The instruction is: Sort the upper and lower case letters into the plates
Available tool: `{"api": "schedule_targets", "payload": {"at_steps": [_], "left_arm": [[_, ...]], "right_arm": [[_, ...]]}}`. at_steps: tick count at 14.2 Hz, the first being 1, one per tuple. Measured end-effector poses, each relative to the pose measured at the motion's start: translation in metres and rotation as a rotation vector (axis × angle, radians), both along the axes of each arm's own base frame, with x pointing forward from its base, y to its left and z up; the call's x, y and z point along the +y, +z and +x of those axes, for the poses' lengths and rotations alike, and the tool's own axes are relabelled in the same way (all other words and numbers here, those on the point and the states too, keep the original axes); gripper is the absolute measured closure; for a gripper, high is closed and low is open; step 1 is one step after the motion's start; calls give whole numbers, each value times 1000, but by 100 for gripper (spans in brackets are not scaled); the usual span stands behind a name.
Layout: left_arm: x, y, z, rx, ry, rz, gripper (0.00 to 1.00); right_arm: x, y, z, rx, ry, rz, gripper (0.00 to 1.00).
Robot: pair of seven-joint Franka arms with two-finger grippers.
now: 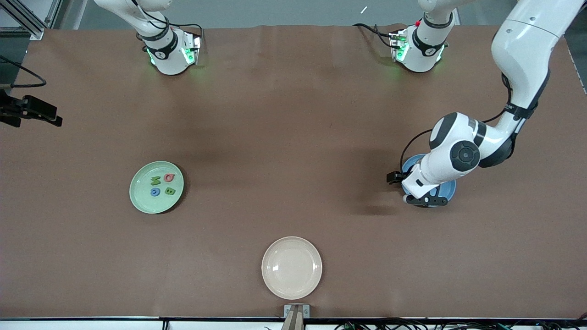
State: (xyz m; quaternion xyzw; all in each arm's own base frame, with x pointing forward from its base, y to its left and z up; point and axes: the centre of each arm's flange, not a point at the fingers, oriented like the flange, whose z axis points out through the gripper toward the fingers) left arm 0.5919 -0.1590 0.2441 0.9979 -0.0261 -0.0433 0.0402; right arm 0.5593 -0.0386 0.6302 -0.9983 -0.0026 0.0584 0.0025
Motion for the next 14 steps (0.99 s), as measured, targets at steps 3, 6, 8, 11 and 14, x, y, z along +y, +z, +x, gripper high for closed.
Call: {"api": "schedule_targets", "payload": {"at_steps": [3,6,8,11,14], "left_arm": [[-11,11,-2,-8,9,-4,0],[-19,17,-5,-16,23,-5,0],[-18,22,-7,-26,24,-7,0],[-8,41,-5,-58,27,-7,0],[25,80,2,-100,76,-2,0]], "right_arm": [[0,-1,-2,19,-1,1,0],[3,-2,-3,30,3,13,0],[10,-3,-4,34,16,18,0],[16,-1,-5,31,26,18,0],[16,-3,-8,34,26,18,0]]}}
